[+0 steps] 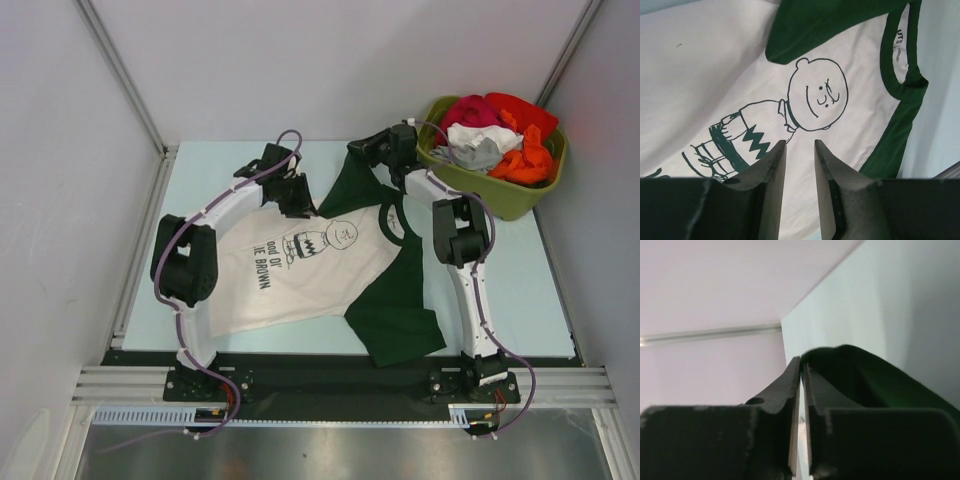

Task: Fold and stack the t-shirts
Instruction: Fold the tshirt

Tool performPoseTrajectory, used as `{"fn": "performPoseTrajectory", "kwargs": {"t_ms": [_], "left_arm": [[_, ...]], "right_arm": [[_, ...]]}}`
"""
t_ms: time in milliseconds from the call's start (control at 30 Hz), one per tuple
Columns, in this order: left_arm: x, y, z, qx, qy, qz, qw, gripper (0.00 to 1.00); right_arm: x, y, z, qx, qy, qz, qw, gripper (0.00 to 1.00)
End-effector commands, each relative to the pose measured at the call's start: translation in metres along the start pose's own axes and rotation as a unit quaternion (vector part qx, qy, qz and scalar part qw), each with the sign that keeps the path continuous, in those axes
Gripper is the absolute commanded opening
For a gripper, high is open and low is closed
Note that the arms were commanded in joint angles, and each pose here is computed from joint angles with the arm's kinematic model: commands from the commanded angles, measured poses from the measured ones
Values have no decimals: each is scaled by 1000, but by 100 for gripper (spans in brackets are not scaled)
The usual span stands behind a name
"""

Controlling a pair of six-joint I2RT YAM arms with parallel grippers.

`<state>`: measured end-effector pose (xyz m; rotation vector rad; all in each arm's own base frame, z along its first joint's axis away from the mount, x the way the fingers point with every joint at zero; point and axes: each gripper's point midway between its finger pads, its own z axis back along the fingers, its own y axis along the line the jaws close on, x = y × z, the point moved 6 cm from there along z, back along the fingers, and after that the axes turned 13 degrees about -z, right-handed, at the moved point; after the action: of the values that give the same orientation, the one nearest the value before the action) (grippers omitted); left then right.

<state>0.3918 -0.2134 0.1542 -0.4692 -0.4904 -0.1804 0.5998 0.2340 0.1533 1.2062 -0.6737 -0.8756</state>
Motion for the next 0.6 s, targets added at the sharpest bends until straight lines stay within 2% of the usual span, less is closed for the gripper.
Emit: {"fn": "performPoseTrajectory", "kwargs": {"t_ms": [0, 33, 67, 133, 167, 233, 300, 333, 467, 567], "left_arm": [[14, -11, 16, -21, -34, -27, 999, 35], [15, -11, 15, -22, -34, -28, 999, 36], [15, -9, 13, -21, -32, -29, 999, 37], [18, -7, 12, -21, -35, -29, 999, 39], [19, -6, 11, -25, -34, -28, 999, 40], [23, -4, 10, -26, -36, -25, 999, 41], [28, -5, 7, -32, -36, -25, 999, 41], [29, -5, 8, -36, -38, -24, 998, 41], [34, -7, 3, -45, -36, -15, 998, 41], [36, -9, 1, -55, -34, -12, 998, 40]], "right_arm": [[6, 13, -12, 12, 9, 24, 1000, 13], [6, 27, -11, 20, 15, 54, 998, 18], [3, 22, -7, 0, 35, 67, 997, 26], [3, 32, 2, -5, 51, 95, 994, 36], [7, 22, 12, -40, 69, 114, 990, 40], [8, 25, 32, -68, 85, 142, 984, 41], [14, 22, 46, -87, 92, 201, 971, 42], [14, 29, 57, -93, 96, 209, 969, 42], [7, 2, 69, -115, 155, 211, 958, 37], [2, -6, 71, -126, 168, 217, 953, 40]]}}
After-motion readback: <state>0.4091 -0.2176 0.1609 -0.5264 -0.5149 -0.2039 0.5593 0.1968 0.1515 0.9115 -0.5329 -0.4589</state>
